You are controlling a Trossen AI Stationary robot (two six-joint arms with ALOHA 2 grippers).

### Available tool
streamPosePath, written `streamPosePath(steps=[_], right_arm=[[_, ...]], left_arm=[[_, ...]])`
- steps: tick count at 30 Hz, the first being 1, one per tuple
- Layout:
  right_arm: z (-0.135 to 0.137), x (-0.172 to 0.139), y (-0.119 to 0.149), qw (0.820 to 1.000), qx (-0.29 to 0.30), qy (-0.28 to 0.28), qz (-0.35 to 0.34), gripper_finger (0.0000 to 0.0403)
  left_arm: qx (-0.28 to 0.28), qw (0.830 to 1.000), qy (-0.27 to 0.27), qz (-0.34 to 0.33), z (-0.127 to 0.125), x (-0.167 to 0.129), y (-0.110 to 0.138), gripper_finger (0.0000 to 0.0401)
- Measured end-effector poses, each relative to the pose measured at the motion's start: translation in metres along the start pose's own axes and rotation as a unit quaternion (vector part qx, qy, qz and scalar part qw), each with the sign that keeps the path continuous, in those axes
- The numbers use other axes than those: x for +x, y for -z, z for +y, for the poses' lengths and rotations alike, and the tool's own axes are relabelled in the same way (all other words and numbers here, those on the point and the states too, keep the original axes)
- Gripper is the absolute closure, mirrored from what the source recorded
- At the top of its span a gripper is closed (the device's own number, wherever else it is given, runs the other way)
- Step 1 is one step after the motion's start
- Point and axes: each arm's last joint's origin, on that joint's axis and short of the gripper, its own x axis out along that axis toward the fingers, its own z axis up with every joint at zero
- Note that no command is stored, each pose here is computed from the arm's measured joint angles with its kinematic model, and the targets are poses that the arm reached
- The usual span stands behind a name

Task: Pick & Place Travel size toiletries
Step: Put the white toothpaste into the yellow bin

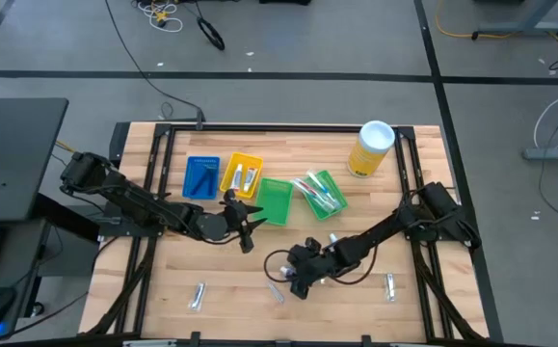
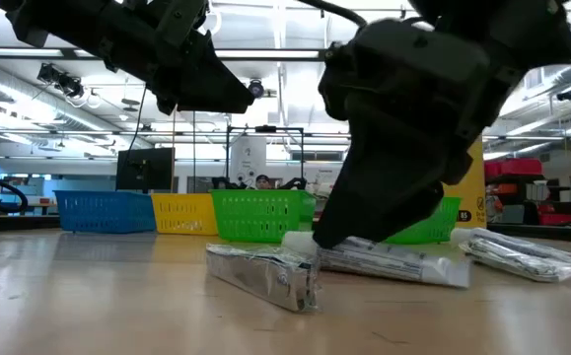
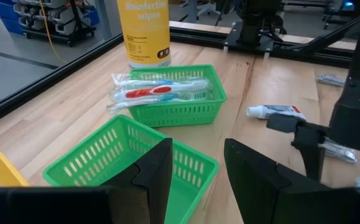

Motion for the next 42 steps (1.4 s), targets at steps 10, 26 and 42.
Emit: streamPosePath(steps=[10, 26, 42], right_arm=[[-0.004, 0.004, 0.002, 0.999, -0.016, 0.003, 0.049, 0.0153], [-0.015, 0.007, -0.005, 0.999, 0.011, 0.011, 0.045, 0.0187], [-0.027, 0.011, -0.012, 0.997, 0.03, 0.01, 0.073, 0.0269]], left_arm=[[0.018, 1.0, 0.001, 0.0, 0.0, 0.0, 0.0, 0.0247], [0.054, 0.999, 0.003, 0.001, 0.0, 0.0, 0.0, 0.0247], [0.055, 0.998, -0.012, 0.0, 0.006, 0.004, -0.001, 0.0247]])
